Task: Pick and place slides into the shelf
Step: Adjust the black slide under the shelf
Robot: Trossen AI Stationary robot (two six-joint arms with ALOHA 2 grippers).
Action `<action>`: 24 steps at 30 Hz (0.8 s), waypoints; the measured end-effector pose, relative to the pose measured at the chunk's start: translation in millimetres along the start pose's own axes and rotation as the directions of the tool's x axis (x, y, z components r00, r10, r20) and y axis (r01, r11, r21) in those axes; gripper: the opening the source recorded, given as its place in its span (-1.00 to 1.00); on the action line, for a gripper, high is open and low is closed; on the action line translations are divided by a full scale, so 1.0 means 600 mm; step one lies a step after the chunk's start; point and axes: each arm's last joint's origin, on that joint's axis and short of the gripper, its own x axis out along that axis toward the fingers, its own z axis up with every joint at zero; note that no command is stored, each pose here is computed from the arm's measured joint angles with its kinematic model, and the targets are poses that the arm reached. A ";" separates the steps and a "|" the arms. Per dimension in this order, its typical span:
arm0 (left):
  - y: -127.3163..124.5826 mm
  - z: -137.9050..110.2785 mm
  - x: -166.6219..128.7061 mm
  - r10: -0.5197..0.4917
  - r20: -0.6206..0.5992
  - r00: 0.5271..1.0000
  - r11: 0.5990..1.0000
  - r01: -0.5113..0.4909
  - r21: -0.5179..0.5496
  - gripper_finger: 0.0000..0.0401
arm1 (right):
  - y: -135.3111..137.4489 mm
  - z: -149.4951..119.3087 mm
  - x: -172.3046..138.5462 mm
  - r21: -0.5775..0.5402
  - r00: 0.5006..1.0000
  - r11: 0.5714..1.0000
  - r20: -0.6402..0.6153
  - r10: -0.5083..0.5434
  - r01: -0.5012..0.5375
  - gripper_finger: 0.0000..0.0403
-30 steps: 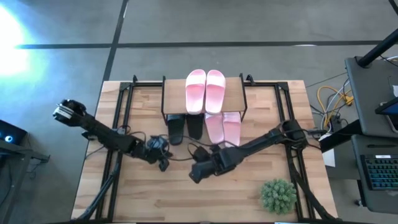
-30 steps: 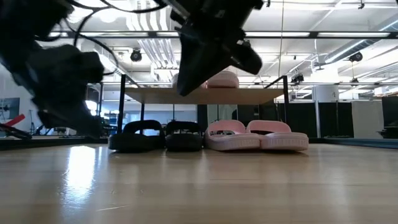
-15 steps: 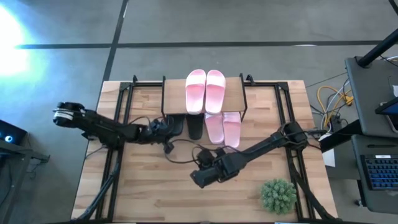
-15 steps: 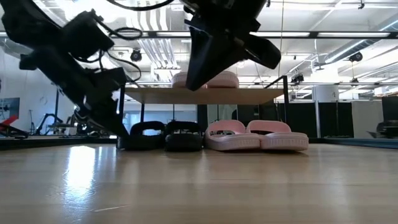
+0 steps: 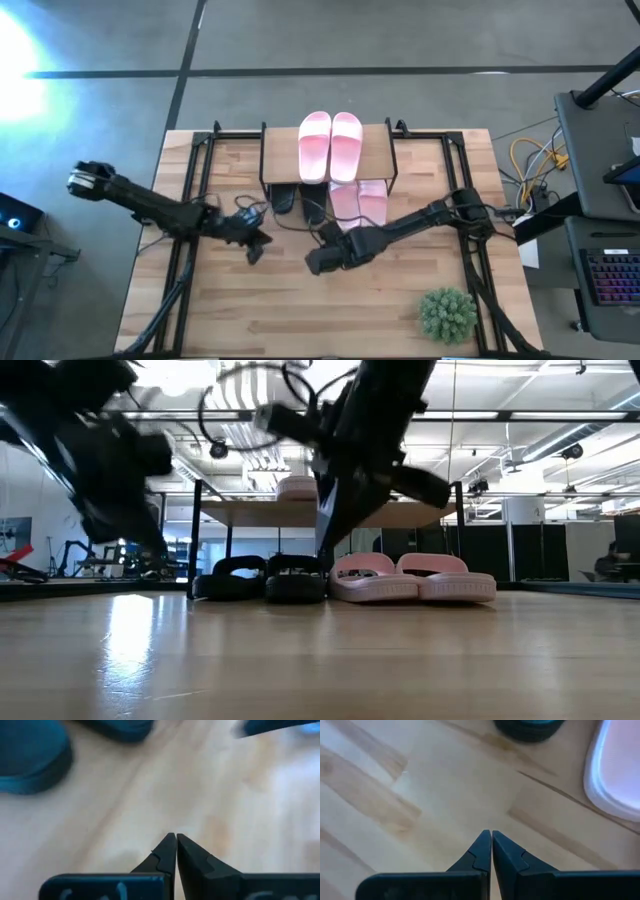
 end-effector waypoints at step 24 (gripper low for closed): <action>-0.036 -0.015 -0.097 -0.238 0.187 0.953 0.967 0.250 -0.043 -1.00 | -0.055 0.146 0.127 -0.172 0.996 0.985 0.088 0.006 0.009 -0.96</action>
